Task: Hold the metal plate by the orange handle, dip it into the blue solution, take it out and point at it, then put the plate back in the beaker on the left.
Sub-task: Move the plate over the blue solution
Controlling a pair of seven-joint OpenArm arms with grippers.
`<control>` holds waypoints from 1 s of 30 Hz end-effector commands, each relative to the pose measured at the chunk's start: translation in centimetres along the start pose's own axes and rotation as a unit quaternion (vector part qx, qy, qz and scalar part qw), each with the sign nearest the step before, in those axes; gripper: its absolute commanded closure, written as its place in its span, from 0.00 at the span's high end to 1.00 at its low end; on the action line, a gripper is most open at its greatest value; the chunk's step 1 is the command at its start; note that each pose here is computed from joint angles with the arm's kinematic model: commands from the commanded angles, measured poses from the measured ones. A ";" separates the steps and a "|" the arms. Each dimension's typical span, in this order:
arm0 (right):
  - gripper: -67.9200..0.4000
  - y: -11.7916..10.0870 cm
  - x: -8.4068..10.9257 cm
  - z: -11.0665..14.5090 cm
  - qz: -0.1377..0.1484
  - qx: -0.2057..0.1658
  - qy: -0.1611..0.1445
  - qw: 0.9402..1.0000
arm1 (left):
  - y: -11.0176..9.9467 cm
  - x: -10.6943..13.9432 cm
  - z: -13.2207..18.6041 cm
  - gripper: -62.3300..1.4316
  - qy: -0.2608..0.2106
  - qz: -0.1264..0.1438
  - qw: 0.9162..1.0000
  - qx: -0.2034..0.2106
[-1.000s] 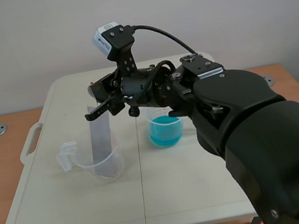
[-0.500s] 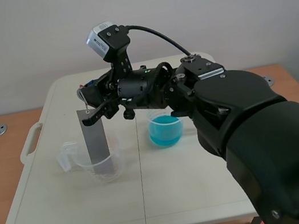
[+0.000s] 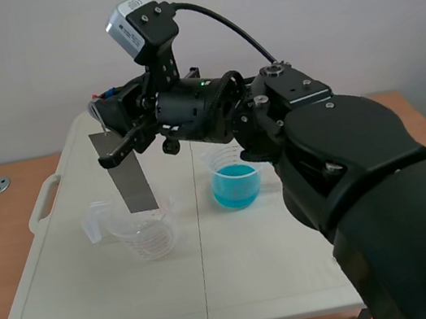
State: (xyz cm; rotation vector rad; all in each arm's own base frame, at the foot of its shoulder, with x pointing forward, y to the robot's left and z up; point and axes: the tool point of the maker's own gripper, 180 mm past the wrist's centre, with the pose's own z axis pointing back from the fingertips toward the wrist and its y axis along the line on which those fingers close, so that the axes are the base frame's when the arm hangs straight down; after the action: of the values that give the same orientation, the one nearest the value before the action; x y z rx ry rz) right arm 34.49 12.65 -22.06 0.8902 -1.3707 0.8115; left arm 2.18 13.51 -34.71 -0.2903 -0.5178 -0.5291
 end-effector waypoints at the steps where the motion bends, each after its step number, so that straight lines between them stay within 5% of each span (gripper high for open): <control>1: 0.02 0.3 2.0 0.0 0.018 0.009 -0.026 0.999 | -0.1 0.3 0.1 0.05 -0.007 0.002 1.000 -0.002; 13: 0.02 1.5 7.2 2.6 0.102 0.008 -0.069 0.992 | -0.1 0.3 0.1 0.05 -0.007 0.002 1.000 -0.002; 23: 0.02 1.8 10.7 5.4 0.182 0.001 -0.079 0.980 | -0.1 0.4 0.1 0.05 -0.007 0.002 1.000 -0.002; 30: 0.02 0.7 12.2 8.0 0.207 -0.025 -0.080 0.975 | 0.3 0.9 -0.2 0.05 -0.014 -0.002 1.000 0.003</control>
State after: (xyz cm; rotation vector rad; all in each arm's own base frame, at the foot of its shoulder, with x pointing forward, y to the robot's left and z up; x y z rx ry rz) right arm 30.95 5.76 -11.16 0.6331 -1.7040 1.0306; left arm 2.54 13.51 -34.70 -0.2875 -0.5273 -0.5311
